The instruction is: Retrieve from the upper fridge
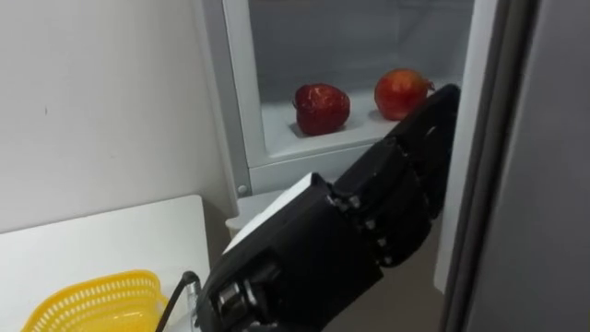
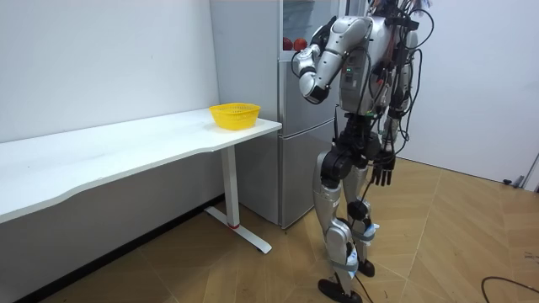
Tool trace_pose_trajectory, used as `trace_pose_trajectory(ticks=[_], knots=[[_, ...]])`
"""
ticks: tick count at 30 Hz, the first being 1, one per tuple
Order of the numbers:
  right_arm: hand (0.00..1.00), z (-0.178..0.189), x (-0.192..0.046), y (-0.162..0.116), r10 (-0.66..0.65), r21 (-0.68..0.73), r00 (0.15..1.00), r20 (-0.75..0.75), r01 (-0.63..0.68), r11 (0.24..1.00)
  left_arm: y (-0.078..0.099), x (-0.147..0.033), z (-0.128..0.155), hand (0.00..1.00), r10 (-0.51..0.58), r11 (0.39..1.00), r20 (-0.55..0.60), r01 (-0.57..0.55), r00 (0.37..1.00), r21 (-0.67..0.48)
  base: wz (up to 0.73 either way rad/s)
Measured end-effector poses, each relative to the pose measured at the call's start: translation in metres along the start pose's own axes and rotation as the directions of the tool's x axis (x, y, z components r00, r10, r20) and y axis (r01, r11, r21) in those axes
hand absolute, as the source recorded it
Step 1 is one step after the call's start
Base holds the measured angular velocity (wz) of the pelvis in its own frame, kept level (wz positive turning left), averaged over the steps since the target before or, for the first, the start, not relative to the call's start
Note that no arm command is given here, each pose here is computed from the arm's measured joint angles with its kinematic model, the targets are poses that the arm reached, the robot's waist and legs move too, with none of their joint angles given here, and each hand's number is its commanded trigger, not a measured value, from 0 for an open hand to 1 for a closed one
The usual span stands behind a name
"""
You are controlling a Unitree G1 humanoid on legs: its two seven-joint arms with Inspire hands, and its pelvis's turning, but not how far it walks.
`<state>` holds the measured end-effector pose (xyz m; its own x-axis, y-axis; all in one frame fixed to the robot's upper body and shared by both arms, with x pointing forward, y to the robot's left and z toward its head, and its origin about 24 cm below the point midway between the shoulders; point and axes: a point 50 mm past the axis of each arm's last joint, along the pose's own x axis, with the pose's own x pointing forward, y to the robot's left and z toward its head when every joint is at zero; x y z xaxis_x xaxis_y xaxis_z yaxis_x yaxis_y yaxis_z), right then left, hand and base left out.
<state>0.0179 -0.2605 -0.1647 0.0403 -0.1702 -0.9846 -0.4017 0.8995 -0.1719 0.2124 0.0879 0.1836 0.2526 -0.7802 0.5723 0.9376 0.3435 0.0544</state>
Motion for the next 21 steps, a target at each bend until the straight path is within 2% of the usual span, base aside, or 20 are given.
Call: trace_pose_trajectory(ticks=[21], knots=[[0.0, -0.0009, -0.0007, -0.0037, -0.006, 0.019, 1.0, 0.005, 0.006, 1.0, -0.0015, 0.0009, -0.001, 0.0, -0.011, 1.0, 0.002, 0.011, 1.0, -0.01, -0.02]])
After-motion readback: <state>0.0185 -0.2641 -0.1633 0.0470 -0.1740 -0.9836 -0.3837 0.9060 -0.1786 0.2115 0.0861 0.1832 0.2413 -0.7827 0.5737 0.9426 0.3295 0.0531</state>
